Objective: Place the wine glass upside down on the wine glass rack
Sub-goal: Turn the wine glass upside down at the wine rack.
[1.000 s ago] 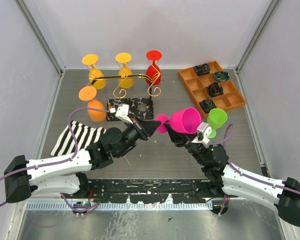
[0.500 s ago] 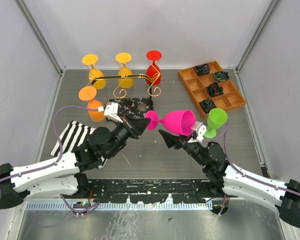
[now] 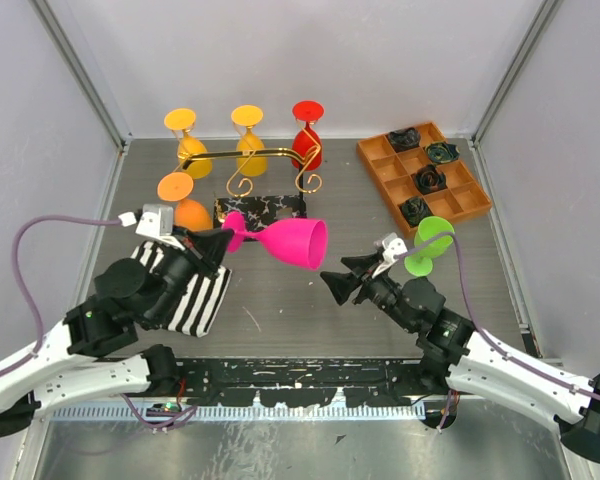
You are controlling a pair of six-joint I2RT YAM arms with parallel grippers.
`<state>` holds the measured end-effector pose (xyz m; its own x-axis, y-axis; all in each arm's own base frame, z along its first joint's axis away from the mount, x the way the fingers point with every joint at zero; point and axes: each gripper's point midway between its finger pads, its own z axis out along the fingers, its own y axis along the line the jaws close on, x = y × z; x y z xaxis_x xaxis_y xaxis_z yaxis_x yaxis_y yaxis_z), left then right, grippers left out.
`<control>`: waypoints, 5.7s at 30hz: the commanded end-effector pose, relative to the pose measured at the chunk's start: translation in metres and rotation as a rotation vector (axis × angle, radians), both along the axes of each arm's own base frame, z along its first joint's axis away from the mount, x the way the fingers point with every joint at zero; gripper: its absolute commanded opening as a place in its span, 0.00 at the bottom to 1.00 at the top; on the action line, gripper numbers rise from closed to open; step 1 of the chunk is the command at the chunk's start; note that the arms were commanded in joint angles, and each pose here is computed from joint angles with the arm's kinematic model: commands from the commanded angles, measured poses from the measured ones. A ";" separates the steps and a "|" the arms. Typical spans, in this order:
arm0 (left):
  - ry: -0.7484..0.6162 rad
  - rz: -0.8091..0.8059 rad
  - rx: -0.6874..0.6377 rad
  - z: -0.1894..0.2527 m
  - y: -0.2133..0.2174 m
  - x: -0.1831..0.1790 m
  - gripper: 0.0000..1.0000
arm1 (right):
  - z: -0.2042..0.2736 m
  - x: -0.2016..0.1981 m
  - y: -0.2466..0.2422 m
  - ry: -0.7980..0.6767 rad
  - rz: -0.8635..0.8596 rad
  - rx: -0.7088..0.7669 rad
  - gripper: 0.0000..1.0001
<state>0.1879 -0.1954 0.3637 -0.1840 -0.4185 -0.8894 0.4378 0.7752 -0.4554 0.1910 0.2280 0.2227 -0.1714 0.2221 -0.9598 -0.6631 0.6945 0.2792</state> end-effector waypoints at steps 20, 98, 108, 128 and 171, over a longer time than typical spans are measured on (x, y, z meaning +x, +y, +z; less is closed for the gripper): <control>-0.242 -0.119 0.870 -0.045 0.042 -0.004 0.00 | -0.027 -0.019 -0.033 0.544 -0.162 -0.345 0.98; -0.393 -0.512 0.893 -0.046 -0.075 -0.015 0.00 | 0.035 -0.038 0.105 0.439 0.422 0.157 0.06; -0.408 -0.455 0.854 -0.038 -0.069 -0.011 0.26 | 0.039 -0.034 0.105 0.440 0.403 0.165 0.01; -0.390 -0.305 0.690 0.006 -0.049 -0.005 0.68 | 0.034 0.003 0.080 0.358 0.163 0.025 0.01; 0.147 0.289 0.390 0.004 0.127 0.180 0.72 | 0.121 0.092 0.114 -0.358 -0.043 0.150 0.01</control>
